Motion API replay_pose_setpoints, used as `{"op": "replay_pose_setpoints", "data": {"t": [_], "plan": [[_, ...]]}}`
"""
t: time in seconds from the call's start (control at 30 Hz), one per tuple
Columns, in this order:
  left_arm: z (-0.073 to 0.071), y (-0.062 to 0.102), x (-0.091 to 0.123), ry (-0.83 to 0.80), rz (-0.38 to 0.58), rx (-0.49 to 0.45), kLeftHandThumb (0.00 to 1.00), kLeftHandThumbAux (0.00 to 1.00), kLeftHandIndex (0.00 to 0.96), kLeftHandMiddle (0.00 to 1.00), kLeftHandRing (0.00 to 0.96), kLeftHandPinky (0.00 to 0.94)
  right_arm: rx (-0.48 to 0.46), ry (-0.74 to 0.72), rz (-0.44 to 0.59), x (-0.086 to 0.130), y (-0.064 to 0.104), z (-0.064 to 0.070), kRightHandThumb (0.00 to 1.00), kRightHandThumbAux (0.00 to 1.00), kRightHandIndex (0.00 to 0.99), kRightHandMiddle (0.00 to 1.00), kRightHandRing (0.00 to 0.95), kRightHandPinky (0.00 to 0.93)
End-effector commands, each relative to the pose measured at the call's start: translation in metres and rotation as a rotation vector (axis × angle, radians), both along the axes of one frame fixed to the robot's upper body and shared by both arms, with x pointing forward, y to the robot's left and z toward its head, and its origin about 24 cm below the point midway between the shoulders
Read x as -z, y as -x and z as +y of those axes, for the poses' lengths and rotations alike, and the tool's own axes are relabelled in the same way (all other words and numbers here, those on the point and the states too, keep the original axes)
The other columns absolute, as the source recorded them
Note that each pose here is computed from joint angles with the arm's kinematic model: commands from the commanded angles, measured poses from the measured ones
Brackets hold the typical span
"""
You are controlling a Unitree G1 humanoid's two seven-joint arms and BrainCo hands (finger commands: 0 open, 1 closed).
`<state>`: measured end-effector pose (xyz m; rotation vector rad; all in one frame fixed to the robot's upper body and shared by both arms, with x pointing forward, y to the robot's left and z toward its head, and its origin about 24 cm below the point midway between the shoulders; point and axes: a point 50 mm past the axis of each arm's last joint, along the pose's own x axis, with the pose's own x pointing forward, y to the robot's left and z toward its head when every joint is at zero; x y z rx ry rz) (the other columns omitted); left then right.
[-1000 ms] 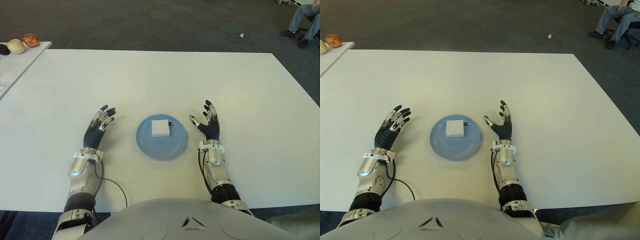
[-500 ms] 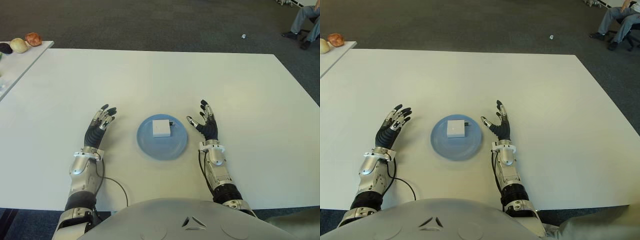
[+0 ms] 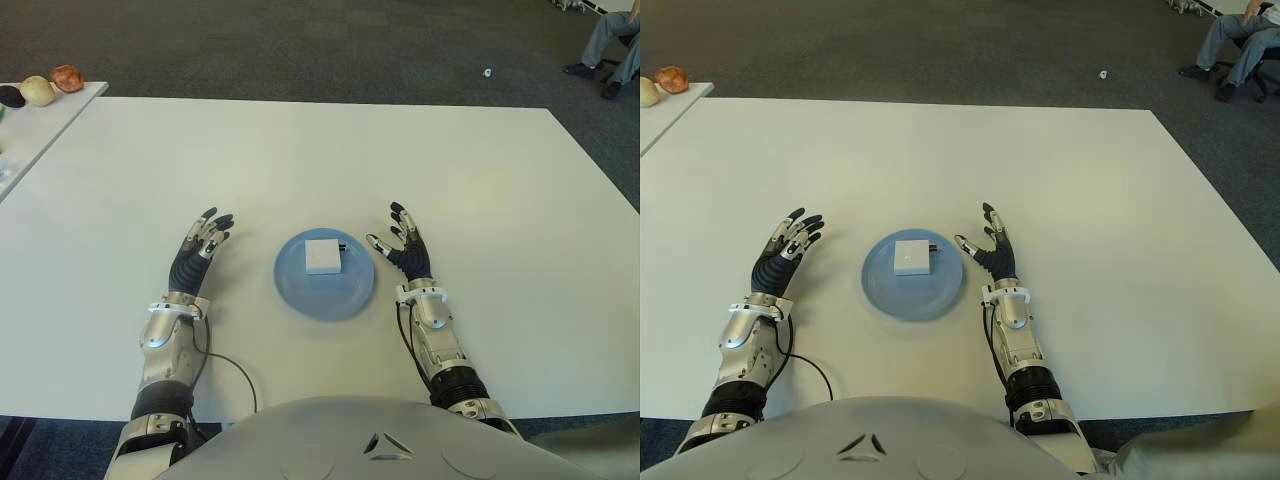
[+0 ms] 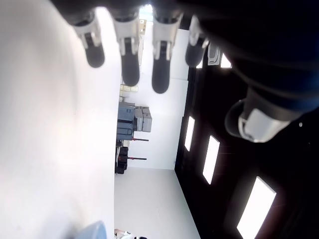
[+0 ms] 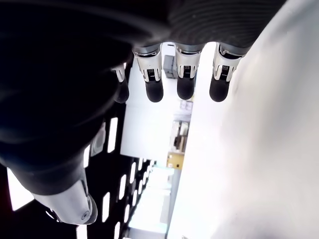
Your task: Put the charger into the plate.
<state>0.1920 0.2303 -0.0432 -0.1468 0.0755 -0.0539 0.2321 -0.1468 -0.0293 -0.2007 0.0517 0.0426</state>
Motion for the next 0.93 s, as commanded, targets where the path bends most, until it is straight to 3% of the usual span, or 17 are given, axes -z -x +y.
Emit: {"op": "replay_pose_setpoints", "data": {"t": [0.03,0.4,0.93], "plan": [[-0.0164,0.0291,0.0390,0.099,0.226,-0.006,0.000,0.485,0.108,0.203,0.159,0.092,0.025,0.023,0.242,0.0389,0.0309,-0.0088,0.123,0.737,0.000,0.000,0.000,0.018],[-0.0152,0.0262,0.0394,0.099,0.226,-0.012,0.000,0.477,0.100,0.188,0.142,0.078,-0.033,0.005,0.269,0.0349,0.0303,-0.0075,0.095,0.771,0.000,0.000,0.000,0.004],[-0.0127,0.0237,0.0383,0.102,0.219,-0.010,0.000,0.480,0.117,0.208,0.158,0.092,-0.024,-0.027,0.272,0.0313,0.0290,-0.0054,0.021,0.823,0.000,0.000,0.000,0.002]]}}
